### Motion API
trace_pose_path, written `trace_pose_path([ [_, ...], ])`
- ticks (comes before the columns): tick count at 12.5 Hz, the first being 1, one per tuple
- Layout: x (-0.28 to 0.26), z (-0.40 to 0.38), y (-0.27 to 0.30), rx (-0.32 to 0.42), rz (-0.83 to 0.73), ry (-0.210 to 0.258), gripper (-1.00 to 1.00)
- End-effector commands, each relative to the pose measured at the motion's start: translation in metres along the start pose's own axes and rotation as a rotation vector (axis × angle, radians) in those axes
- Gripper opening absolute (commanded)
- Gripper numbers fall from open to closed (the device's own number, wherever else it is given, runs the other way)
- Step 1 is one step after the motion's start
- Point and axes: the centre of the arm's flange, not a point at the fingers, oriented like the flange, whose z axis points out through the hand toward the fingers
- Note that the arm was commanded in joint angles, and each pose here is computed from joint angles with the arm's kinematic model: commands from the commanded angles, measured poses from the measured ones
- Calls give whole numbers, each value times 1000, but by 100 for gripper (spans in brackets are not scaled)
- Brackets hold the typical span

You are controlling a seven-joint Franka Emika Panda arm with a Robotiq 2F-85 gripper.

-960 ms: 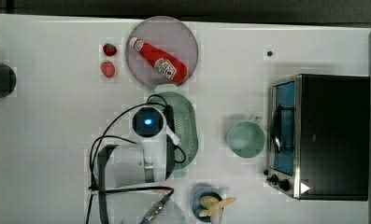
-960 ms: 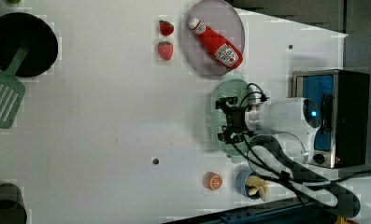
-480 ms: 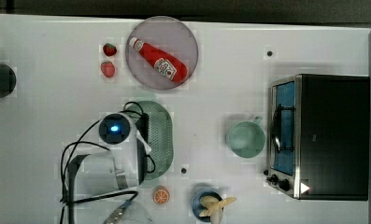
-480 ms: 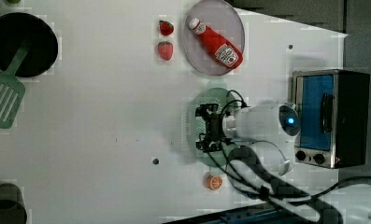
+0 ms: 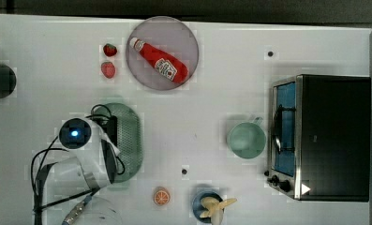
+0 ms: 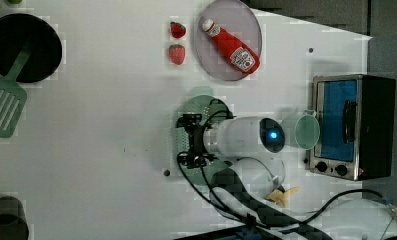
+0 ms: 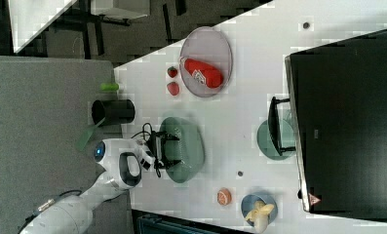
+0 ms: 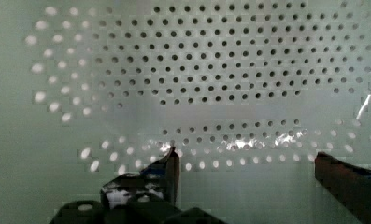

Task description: Drag strainer right to left.

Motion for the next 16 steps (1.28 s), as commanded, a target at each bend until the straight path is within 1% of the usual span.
trace_pose_path([
  [1,-34,-14,-17,41,66,-18,100],
  [4,-63,-9,-18,49,33,-31,100],
  [8,-102,-4,-20,62,91,-55,100],
  [10,-119,0,-21,67,77,-64,100],
  [16,-153,11,-22,75,36,-82,100],
])
